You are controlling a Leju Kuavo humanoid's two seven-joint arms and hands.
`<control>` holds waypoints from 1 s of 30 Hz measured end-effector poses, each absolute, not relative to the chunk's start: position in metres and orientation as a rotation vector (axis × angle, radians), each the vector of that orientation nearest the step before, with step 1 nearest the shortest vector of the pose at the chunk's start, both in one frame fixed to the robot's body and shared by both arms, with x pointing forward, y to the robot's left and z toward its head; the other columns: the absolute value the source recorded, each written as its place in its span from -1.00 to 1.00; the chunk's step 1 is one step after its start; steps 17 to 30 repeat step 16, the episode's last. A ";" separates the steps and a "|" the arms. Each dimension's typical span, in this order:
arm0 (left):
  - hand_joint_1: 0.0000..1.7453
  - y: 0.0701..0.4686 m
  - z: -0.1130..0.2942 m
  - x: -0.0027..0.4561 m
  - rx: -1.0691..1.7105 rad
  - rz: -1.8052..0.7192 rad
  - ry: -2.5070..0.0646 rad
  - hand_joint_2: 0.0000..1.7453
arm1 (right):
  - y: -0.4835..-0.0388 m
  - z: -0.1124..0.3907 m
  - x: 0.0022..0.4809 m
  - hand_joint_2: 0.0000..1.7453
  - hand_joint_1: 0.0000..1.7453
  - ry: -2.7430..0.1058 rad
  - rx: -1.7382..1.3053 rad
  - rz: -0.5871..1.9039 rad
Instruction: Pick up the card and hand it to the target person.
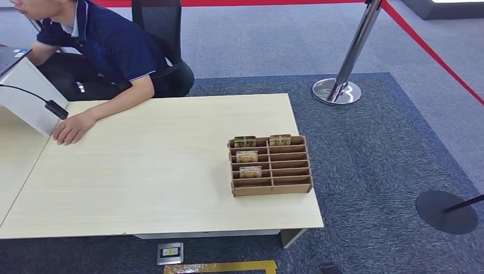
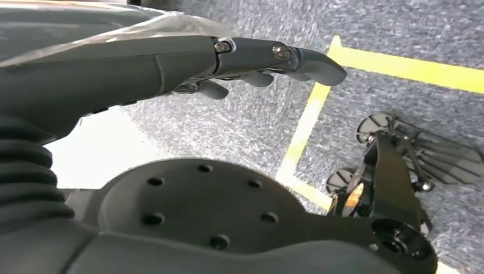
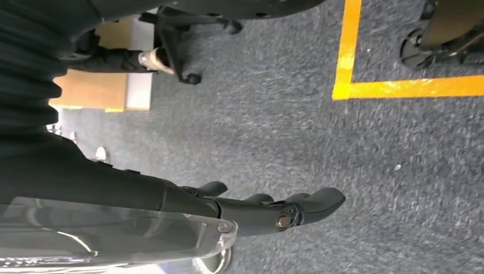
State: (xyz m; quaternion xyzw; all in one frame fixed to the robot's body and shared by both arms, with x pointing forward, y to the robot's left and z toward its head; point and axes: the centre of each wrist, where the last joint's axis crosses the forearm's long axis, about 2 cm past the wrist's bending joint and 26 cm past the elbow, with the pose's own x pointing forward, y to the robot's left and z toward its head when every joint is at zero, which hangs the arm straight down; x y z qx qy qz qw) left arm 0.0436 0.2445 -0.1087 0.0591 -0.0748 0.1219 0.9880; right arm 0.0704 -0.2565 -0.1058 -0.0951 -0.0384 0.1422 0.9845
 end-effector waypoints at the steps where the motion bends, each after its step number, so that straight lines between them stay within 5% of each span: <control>1: -1.00 0.247 -0.109 0.043 0.120 0.242 -0.152 -1.00 | -0.258 -0.106 0.069 -1.00 -1.00 -0.078 -0.187 0.278; 30: -1.00 0.273 -0.111 0.032 0.126 0.183 -0.194 -1.00 | -0.274 -0.110 0.046 -1.00 -1.00 -0.116 -0.138 0.176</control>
